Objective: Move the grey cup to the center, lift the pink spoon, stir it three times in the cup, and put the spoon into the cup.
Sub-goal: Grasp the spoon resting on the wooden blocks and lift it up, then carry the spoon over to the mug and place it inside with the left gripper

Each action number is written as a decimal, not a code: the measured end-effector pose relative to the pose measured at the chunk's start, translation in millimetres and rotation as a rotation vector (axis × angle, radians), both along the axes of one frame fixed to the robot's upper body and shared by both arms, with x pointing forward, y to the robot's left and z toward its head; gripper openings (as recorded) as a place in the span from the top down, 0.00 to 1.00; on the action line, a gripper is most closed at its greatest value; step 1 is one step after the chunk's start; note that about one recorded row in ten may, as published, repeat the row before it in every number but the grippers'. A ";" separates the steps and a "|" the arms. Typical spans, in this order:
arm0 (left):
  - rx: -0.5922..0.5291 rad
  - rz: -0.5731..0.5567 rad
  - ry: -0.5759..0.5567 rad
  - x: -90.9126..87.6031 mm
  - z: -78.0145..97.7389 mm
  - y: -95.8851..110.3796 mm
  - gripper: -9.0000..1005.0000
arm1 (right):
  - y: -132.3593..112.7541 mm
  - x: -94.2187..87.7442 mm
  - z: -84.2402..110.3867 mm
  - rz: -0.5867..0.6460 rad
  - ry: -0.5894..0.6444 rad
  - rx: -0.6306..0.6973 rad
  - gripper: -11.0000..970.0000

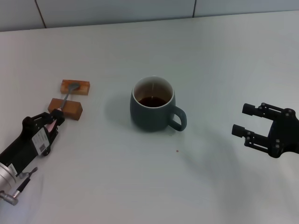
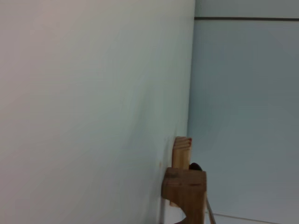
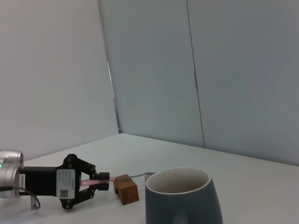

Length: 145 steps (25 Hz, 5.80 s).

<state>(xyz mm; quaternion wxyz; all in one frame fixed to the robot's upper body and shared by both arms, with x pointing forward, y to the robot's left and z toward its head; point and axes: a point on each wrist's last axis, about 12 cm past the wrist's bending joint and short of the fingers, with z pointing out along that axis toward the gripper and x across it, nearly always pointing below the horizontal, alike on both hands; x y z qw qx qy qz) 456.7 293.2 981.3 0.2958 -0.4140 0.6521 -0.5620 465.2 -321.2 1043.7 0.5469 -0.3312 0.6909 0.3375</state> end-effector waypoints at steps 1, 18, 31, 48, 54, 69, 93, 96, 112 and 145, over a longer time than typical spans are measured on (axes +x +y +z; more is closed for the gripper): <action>0.000 0.002 -0.011 -0.4 0.9 0.4 0.84 | 0.0 0.0 0.0 0.000 0.000 0.000 0.32; 0.025 -0.063 -0.245 13.9 30.4 3.6 0.86 | 3.6 5.1 0.2 0.002 0.000 0.001 0.32; 0.309 -0.519 -0.844 77.0 148.8 9.3 0.86 | 4.1 9.2 1.3 0.001 -0.006 -0.008 0.32; 1.261 -1.363 -1.021 119.9 273.1 -82.4 0.86 | 3.0 12.6 4.2 0.003 -0.019 -0.019 0.32; 1.473 -1.513 -0.967 123.6 282.9 -108.0 0.86 | 1.7 13.3 5.2 0.000 -0.016 -0.021 0.32; 1.779 -1.743 -0.879 125.5 274.7 -154.6 0.86 | 3.4 18.3 7.0 0.002 -0.018 -0.024 0.32; 1.919 -1.872 -0.868 129.0 247.9 -191.3 0.86 | 4.0 18.1 6.3 -0.001 -0.007 -0.016 0.32; 1.921 -1.875 -0.868 129.2 247.8 -191.2 0.86 | 4.0 18.0 6.2 -0.001 -0.006 -0.015 0.32; 1.908 -1.876 -0.934 125.6 246.6 -203.5 0.86 | 4.3 18.3 6.4 0.000 -0.007 -0.015 0.32; 1.932 -1.823 -0.890 131.2 245.3 -200.0 0.86 | 4.3 17.7 7.5 0.003 0.010 0.003 0.32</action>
